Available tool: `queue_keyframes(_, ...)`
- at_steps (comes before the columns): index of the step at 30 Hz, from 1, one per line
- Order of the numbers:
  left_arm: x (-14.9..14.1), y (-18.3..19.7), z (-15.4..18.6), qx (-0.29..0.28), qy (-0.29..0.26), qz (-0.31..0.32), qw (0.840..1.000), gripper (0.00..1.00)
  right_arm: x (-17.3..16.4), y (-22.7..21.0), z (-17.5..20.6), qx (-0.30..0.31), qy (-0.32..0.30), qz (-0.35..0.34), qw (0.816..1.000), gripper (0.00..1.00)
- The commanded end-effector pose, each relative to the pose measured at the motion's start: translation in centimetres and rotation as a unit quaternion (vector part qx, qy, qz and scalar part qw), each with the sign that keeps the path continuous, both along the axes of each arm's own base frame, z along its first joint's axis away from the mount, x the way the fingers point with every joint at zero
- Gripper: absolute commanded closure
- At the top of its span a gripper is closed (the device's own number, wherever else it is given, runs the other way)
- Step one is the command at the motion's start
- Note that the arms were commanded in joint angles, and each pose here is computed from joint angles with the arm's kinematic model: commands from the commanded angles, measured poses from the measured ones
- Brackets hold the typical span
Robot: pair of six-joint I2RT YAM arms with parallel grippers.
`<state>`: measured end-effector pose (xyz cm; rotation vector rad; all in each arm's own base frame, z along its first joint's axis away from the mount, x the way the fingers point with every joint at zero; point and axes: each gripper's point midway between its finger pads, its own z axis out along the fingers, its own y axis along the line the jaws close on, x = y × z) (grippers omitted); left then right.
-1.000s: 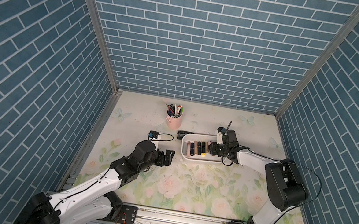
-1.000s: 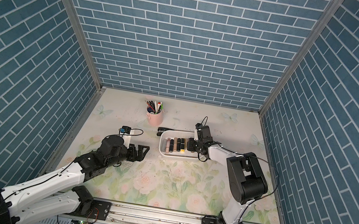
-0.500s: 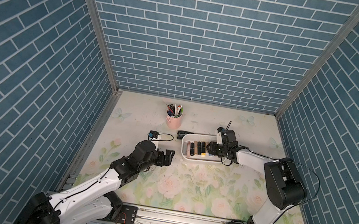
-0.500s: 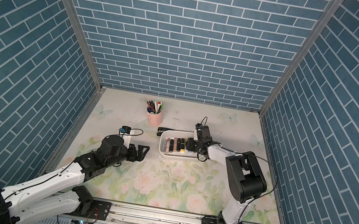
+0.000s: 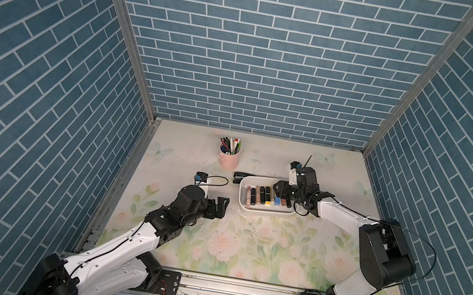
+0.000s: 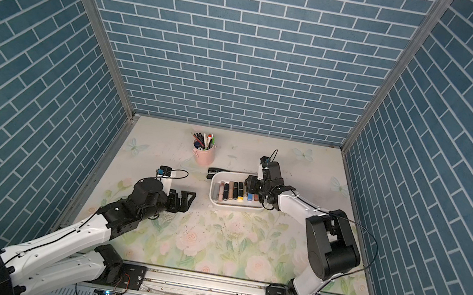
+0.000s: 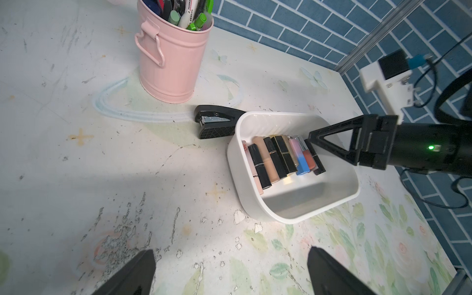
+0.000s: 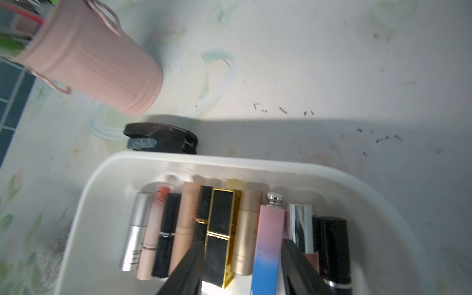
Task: Put the lipstick into the storage box
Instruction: Place the lipstick in the storage box, then reset both arms
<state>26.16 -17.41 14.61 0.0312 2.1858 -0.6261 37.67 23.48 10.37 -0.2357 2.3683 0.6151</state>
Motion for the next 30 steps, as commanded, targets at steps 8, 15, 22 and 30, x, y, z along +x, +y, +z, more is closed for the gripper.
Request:
queue_keyframes(8, 0.5, 2.3, 2.7, 0.012, -0.043, 0.051, 0.998, 0.0, -0.3, -0.7, 7.6, 0.03, -0.136, 0.012, 0.99, 0.39)
queue_keyframes(15, 1.2, 5.2, 5.0, 0.036, -0.069, 0.124, 0.989, 0.0, -1.8, -2.3, 11.4, 0.032, -0.24, 0.011, 0.97, 0.35)
queue_keyframes(22, 1.6, 7.6, 7.0, 0.058, -0.118, 0.178, 0.975, 0.0, -2.7, -5.4, 12.5, -0.002, -0.293, -0.036, 0.956, 0.31)
queue_keyframes(30, 1.7, 12.0, 9.1, 0.124, -0.179, 0.273, 0.937, 0.01, -3.4, -14.3, 12.2, -0.14, -0.333, -0.199, 0.911, 0.1)
